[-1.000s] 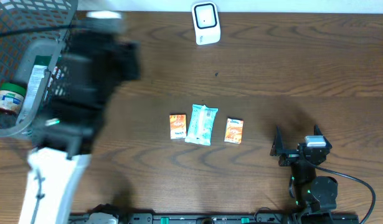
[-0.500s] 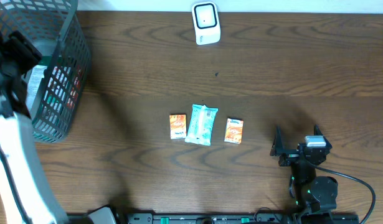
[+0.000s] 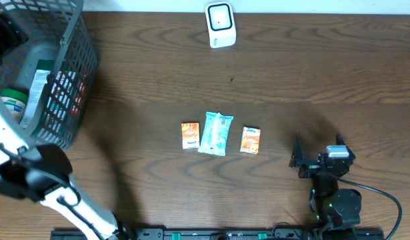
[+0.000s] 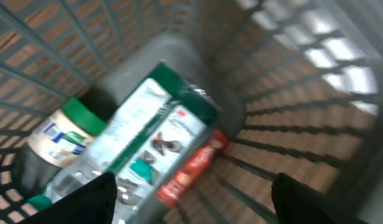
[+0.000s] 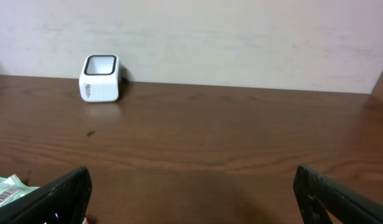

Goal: Scan the item barcode
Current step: 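Swing the left arm back over the basket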

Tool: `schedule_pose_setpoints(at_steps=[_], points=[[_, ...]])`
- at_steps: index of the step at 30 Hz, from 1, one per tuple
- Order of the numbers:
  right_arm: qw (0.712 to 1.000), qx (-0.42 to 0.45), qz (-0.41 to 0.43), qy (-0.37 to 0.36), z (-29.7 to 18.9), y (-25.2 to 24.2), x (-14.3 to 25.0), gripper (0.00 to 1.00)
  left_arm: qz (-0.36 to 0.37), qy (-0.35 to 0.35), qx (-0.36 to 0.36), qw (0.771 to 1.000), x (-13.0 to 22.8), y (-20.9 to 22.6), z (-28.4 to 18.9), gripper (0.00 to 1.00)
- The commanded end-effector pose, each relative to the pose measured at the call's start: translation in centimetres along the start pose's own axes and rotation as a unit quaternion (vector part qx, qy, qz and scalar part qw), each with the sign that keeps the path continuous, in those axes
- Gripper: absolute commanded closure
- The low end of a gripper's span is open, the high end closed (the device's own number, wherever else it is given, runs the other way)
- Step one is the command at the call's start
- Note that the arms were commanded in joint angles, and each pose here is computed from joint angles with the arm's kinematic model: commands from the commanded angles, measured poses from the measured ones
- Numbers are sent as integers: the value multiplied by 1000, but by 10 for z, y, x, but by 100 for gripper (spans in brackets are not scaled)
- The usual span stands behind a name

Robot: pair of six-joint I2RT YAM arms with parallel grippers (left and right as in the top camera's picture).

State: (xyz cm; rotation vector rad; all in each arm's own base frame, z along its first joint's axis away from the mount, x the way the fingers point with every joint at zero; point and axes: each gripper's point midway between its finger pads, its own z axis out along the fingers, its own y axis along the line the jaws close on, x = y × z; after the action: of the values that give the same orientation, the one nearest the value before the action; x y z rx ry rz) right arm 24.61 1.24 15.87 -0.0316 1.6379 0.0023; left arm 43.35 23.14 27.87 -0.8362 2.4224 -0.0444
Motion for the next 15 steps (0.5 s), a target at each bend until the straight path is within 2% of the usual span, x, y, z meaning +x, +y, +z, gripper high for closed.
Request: schedule_pose_setpoints(at_steps=[1,8,15], points=[[1000,2,-2,-1,0,-1,0,1,5,61,-74,995,18,34,53,19],[1000,2,-2,-1,0,-1,0,1,29,168,-85,982,61,50,121,19],[1000,2,-2,-1,0,-1,0,1,50,241,-89,965,97,58,160,19]])
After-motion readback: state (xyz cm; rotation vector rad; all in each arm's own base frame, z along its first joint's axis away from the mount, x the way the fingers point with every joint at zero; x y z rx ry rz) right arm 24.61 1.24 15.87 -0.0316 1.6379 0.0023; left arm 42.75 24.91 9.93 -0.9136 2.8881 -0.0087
